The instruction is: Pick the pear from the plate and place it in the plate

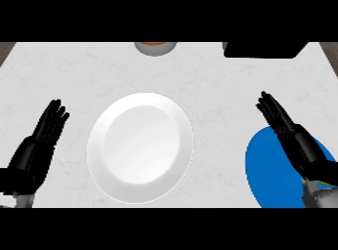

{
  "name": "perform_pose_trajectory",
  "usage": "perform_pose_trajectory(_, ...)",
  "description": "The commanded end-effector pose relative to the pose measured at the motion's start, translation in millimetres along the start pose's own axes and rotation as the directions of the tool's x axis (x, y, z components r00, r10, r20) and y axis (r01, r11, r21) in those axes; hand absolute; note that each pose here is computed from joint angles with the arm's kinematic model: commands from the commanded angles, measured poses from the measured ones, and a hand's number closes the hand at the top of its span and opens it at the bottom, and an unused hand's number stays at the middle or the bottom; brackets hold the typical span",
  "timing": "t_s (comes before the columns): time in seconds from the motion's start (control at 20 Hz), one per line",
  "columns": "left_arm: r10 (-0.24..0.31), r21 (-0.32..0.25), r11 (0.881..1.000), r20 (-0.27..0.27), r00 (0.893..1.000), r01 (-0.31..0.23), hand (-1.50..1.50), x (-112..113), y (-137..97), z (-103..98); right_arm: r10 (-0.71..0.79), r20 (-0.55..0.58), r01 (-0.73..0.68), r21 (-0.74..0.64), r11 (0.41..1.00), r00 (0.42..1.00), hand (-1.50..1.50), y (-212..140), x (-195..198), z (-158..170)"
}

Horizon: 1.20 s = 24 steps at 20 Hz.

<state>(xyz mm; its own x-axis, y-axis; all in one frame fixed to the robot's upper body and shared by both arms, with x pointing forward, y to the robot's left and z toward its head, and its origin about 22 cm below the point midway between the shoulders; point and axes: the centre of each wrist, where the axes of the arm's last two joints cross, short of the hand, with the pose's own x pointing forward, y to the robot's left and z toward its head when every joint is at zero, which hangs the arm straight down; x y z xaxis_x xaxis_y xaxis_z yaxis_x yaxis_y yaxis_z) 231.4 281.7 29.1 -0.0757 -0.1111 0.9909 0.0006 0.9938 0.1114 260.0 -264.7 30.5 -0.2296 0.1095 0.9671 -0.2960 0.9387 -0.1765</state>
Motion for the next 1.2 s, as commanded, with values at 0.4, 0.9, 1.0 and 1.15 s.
perform_pose_trajectory(0.4, -0.102, -0.045, 0.993, 0.122, 0.987, 0.108, 0.00, 53.8, 6.3, -47.4, 0.516, 0.036, -0.445, 0.560, 0.699, 0.856, 1.50, -5.6, 40.5, -31.3)
perform_pose_trajectory(0.9, -0.127, -0.028, 0.991, 0.096, 0.987, 0.130, 0.00, 63.9, 3.1, -69.7, -0.099, -0.109, 0.113, 0.136, 0.984, 0.989, -1.50, -30.2, -34.4, 42.1)
perform_pose_trajectory(1.0, -0.127, -0.035, 0.991, 0.109, 0.986, 0.131, 0.00, 74.8, 9.6, -64.4, -0.052, -0.065, 0.060, 0.122, 0.991, 0.997, -1.50, -53.3, -8.5, 25.2)
perform_pose_trajectory(1.15, -0.116, -0.034, 0.992, 0.118, 0.986, 0.120, 0.00, 66.2, 15.2, -67.5, 0.079, -0.076, -0.068, 0.141, 0.988, 0.994, -1.50, -76.9, 8.4, 10.9)
